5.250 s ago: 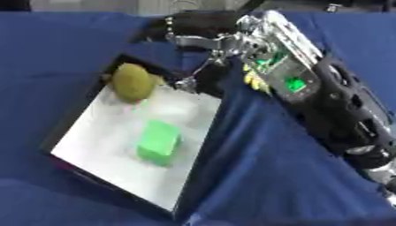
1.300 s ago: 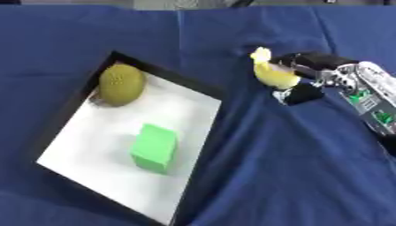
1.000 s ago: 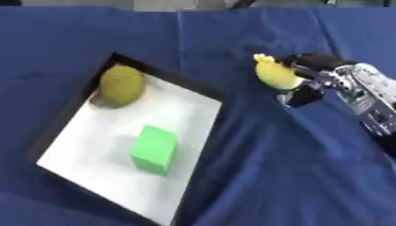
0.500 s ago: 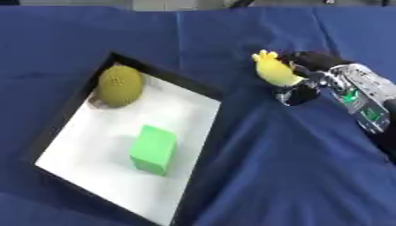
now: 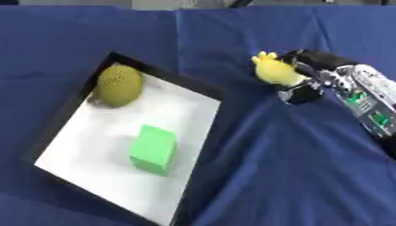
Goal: Pick up objects on the table and place them in the box.
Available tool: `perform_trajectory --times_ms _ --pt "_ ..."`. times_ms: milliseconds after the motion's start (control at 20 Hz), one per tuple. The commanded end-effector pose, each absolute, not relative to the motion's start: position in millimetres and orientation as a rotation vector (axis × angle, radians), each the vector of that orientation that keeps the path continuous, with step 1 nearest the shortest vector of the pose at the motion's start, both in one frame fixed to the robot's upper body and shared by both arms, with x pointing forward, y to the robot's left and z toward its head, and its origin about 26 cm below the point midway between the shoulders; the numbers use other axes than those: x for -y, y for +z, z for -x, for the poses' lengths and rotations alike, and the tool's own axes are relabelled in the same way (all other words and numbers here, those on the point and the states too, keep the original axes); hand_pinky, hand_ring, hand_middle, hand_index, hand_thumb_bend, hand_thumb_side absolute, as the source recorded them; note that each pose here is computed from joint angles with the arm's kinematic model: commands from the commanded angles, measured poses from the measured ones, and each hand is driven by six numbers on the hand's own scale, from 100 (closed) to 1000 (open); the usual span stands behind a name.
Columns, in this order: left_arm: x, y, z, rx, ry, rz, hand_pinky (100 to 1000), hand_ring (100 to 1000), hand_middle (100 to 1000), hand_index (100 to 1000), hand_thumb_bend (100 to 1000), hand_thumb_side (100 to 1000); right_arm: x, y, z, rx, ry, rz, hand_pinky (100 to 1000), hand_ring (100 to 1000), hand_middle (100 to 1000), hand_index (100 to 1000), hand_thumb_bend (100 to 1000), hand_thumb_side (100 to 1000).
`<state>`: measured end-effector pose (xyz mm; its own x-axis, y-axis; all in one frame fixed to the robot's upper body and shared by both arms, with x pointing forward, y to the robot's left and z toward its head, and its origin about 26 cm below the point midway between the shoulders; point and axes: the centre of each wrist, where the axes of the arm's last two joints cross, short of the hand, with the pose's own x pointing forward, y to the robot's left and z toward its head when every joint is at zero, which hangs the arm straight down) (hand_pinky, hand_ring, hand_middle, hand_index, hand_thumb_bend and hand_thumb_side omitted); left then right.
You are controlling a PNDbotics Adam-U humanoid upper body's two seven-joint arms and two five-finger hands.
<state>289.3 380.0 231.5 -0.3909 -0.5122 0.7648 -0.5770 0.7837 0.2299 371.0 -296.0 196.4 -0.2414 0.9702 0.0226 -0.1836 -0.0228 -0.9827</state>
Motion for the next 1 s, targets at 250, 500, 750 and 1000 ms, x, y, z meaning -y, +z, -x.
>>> perform_trajectory --times_ms 250,500,750,1000 --pt "-381.2 240.6 -287.2 2.088 0.059 -0.832 893 796 720 838 203 742 302.0 232.8 -355.0 1.326 1.414 1.037 832 833 667 804 100 332" --pt "-381.1 240.9 -286.8 2.090 0.055 -0.834 893 797 721 838 203 740 301.7 240.3 -346.0 1.391 1.370 1.077 831 826 647 790 100 307" --pt "-380.4 240.9 -286.7 2.091 0.050 -0.833 894 798 722 838 202 740 292.9 260.1 -332.9 1.499 1.350 1.069 832 810 614 768 100 239" --pt "-379.7 240.3 -286.6 2.092 0.047 -0.831 894 798 722 838 202 739 268.2 299.3 -315.4 1.735 1.340 1.020 825 759 562 727 100 186"
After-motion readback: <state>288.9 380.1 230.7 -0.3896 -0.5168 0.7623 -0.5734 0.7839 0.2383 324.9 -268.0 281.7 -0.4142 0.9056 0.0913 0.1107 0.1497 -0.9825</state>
